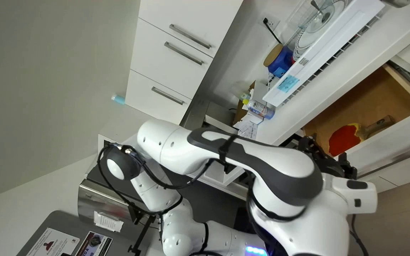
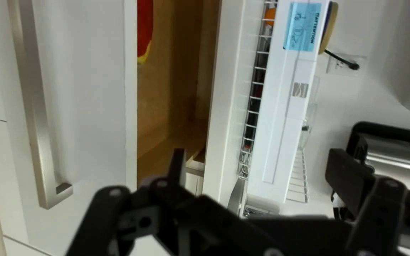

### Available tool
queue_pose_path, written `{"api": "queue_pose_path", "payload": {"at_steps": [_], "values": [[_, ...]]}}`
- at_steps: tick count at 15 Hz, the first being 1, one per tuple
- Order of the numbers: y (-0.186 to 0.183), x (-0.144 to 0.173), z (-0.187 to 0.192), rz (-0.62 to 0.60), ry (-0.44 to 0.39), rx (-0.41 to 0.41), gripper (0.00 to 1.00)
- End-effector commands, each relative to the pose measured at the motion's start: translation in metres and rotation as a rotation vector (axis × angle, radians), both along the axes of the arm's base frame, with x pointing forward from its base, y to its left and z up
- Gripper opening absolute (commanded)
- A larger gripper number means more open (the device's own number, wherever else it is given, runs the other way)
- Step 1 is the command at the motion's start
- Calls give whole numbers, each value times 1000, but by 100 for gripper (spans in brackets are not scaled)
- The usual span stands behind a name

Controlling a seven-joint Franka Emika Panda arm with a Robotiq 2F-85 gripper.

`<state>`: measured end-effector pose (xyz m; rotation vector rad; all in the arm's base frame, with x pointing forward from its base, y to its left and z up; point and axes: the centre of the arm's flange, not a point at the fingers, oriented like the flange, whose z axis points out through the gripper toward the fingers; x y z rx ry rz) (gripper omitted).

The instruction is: Open the top drawer of the kitchen unit

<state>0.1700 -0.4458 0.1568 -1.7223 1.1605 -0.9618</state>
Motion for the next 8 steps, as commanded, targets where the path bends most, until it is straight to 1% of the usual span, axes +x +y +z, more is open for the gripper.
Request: {"api": "queue_pose_path", "payload": {"at_steps": [1, 5, 8], "values": [[54, 39, 62, 67, 130, -121, 100], [88, 77, 83, 146, 248, -240, 100], [103, 96, 89, 191, 301, -313, 100]]}}
